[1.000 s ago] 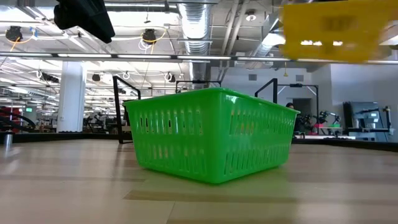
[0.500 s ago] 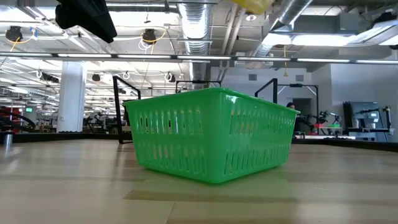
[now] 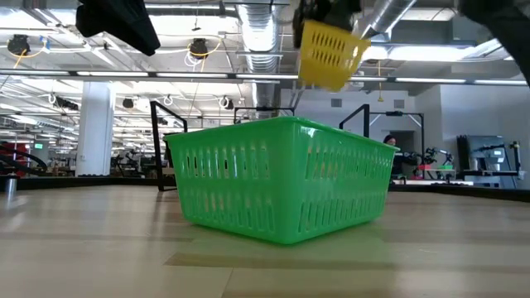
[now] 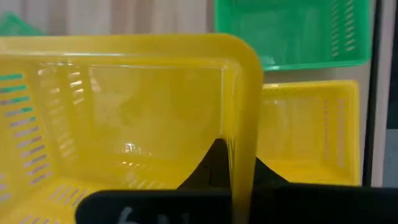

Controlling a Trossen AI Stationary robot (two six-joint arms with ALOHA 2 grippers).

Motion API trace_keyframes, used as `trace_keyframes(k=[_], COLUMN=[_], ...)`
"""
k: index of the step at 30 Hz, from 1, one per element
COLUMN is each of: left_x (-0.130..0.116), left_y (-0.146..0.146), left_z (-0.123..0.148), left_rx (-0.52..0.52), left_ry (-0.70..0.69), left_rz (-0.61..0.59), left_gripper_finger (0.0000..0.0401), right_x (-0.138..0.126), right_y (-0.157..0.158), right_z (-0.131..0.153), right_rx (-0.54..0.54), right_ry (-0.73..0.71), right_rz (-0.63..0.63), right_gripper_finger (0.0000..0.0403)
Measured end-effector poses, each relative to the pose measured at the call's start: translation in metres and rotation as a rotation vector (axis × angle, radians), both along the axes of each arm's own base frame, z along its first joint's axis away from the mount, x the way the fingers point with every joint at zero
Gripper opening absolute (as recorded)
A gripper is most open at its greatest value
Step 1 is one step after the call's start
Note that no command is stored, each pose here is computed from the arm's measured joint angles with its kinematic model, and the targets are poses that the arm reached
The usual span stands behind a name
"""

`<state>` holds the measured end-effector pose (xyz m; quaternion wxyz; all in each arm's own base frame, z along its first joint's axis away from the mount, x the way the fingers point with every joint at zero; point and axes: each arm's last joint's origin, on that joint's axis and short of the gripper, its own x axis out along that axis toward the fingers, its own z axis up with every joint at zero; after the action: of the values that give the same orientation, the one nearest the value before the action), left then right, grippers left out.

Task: Stack baskets on shelf by color
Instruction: Stack the yellow bin on top of the yellow bin on the shelf

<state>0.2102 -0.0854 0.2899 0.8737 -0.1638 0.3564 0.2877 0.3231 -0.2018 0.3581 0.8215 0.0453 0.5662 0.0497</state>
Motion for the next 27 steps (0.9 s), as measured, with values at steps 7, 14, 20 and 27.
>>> trace_keyframes(k=[7,14,20,27], left_x=[0.000,0.000,-0.002,-0.004], left_y=[0.001,0.001,0.002,0.005], left_z=[0.000,0.001,0.000,-0.002], left_rx=[-0.011,-0.016,-0.001,-0.003], left_ry=[-0.028,-0.050,-0.026,-0.001], left_rz=[0.045,0.080,0.081,0.105], left_gripper_finger=[0.0084,0.0084,0.0084,0.0084], right_x=[0.021,0.014,0.004,0.002], right_y=[-0.032,-0.060,-0.082,-0.095], right_z=[-0.038,-0.052,-0.051,-0.058], right_rx=[-0.045,-0.089,-0.154,-0.173], right_ry=[-0.022,-0.007,-0.046,-0.055], right_rz=[0.084,0.088,0.079,0.066], right_gripper_finger=[0.0000,0.0000,0.0000,0.0000])
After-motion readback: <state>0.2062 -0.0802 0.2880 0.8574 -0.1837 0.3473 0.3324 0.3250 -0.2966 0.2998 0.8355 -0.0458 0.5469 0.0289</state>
